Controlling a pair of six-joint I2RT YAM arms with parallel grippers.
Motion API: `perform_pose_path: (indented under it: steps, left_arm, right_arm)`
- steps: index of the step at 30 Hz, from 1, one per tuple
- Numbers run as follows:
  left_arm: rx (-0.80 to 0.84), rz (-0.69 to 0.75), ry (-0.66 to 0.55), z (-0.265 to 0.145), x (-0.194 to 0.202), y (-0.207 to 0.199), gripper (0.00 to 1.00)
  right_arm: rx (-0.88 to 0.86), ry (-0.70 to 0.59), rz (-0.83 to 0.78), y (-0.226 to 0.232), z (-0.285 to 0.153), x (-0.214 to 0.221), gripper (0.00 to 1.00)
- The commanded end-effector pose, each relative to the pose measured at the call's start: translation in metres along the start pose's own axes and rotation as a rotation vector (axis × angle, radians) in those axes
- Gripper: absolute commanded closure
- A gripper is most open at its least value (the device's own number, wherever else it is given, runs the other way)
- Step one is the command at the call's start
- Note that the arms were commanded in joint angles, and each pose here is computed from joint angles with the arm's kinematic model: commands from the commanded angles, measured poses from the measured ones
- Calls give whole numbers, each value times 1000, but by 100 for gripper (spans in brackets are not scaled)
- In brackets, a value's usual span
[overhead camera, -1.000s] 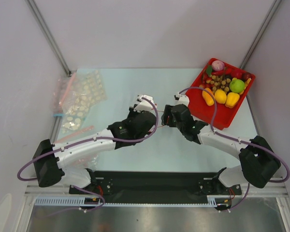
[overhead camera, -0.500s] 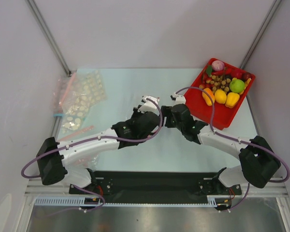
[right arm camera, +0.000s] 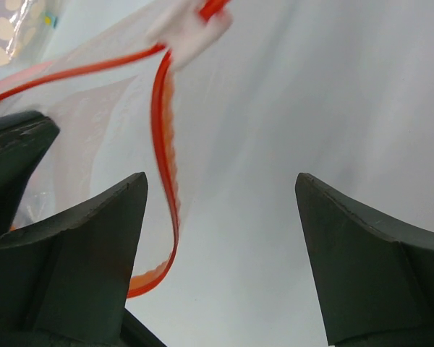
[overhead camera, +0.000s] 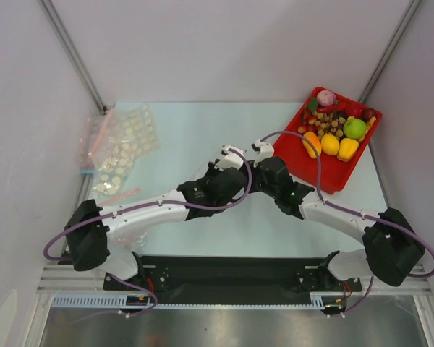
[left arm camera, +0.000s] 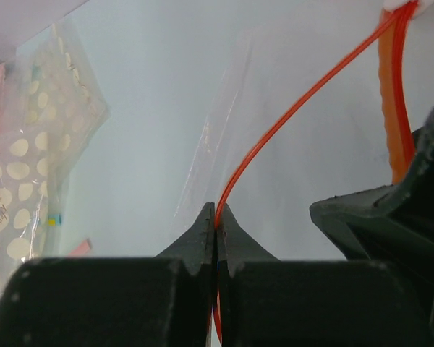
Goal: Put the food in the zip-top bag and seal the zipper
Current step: Open the zipper of the food storage bag.
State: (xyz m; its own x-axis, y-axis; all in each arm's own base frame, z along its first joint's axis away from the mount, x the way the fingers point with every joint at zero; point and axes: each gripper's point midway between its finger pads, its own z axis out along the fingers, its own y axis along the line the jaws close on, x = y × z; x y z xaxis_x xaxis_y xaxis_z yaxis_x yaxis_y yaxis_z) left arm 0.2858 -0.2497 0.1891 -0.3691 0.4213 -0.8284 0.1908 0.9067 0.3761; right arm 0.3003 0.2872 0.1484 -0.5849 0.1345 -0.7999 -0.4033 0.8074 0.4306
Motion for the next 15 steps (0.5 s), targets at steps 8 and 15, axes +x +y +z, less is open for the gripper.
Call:
perform_pose_path:
  steps: [8,15]
  left_arm:
    - [-13,-15,-15,5,-15,-4,98]
    - [-30,-12,-3,10,-12,-1,98]
  right_arm:
    - [-64,-196,6,14,-40,-44,11]
    - [-16,-323,34,-5,-74,-71,10]
